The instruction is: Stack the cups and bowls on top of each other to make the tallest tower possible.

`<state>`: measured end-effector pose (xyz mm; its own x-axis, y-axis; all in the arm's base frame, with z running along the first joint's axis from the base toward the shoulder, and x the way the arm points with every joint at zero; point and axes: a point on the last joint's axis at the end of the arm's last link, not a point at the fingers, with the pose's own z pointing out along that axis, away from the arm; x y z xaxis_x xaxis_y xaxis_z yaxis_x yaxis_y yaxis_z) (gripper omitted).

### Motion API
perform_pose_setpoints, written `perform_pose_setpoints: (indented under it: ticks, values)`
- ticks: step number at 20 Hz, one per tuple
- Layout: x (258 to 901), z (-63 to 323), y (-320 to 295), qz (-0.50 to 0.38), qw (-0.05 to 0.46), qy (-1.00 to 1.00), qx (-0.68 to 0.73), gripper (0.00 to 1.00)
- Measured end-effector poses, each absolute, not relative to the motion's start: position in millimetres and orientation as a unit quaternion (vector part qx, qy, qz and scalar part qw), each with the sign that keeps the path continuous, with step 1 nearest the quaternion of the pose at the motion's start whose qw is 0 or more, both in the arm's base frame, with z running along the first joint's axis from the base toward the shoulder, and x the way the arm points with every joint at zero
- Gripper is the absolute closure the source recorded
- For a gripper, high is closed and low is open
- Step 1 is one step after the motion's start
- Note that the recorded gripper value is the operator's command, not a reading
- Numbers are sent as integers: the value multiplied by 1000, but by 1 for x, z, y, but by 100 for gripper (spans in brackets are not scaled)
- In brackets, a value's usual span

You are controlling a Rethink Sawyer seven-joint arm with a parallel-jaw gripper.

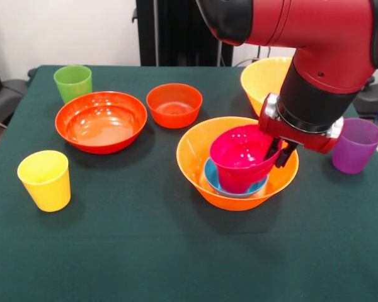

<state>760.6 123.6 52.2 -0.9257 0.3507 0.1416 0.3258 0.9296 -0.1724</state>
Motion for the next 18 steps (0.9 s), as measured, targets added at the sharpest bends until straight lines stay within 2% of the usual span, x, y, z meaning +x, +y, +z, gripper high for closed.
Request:
perform_pose_setpoints:
  ticks: [18]
  values:
    - [756, 58, 124, 83, 112, -975, -173, 100]
